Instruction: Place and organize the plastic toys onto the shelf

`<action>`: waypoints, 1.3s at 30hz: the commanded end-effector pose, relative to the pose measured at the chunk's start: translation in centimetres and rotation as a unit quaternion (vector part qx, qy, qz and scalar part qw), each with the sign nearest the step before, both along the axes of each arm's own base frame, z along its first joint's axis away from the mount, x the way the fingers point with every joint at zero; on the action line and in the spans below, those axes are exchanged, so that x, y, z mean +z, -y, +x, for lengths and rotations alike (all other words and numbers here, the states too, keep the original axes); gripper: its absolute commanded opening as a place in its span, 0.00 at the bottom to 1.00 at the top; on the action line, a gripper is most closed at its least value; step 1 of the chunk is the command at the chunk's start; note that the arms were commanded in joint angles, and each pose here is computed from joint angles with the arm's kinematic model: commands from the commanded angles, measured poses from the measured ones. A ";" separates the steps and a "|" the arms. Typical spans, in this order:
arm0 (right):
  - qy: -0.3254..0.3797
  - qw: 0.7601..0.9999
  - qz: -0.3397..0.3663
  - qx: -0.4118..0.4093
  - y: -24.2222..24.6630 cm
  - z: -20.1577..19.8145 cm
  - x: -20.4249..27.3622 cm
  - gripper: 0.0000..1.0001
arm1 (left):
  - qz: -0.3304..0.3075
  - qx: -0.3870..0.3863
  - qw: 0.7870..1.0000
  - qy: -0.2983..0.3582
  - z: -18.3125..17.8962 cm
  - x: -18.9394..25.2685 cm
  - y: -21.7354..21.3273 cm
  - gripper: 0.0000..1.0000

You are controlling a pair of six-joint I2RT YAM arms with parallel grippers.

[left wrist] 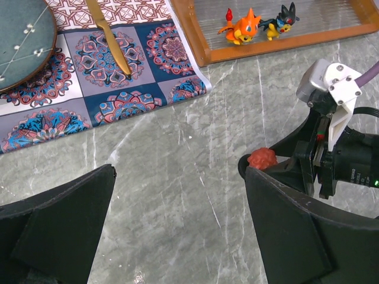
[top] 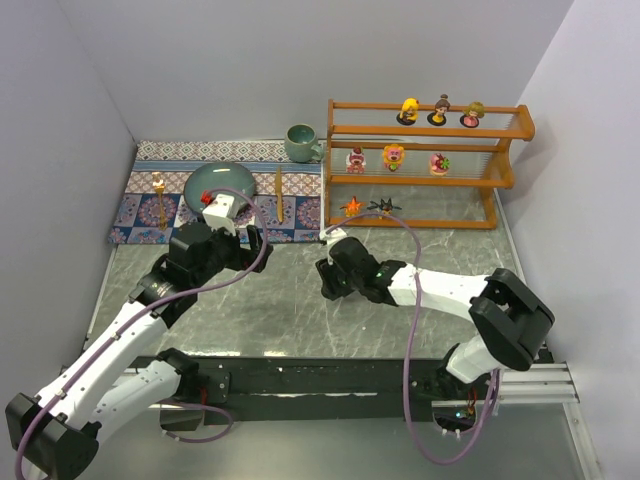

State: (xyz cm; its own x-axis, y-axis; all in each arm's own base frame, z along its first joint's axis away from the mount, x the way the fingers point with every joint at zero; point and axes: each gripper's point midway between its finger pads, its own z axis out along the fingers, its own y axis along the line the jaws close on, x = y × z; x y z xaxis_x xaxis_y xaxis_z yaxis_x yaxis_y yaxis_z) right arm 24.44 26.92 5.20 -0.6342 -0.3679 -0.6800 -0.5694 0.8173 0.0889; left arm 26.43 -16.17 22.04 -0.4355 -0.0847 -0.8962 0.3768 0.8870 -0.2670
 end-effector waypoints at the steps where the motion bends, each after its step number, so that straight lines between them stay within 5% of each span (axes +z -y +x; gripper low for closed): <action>1: 0.032 0.999 0.022 -0.032 -0.6 0.3 0.7 0.57 | -0.001 0.001 1.000 0.008 0.1 0.4 0.0 0.97; 6: 0.050 0.995 0.051 -0.070 -0.9 0.1 1.2 0.78 | 0.000 0.000 1.000 0.004 0.2 0.2 0.1 0.97; 9: 0.072 0.990 0.069 -0.102 -0.9 0.0 1.6 0.81 | 0.002 0.003 1.000 0.002 0.2 0.1 0.0 0.97; 22: 0.175 0.941 0.132 -0.260 0.5 0.6 2.4 0.79 | 0.008 0.020 1.000 -0.005 0.4 -0.3 -0.5 0.97; 39: 0.177 0.940 0.140 -0.258 -0.9 1.3 0.8 0.69 | 0.011 0.021 1.000 -0.009 0.5 -0.5 -0.5 0.97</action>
State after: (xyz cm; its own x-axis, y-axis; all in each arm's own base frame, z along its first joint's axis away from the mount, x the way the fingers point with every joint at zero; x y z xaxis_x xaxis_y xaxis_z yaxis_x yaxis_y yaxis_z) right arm 24.70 27.25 5.06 -0.4370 0.0969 -0.8942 -0.1802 0.9646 0.1925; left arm 26.58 -15.60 20.94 -0.4637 -0.0719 -0.8831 0.3396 0.9062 -0.2521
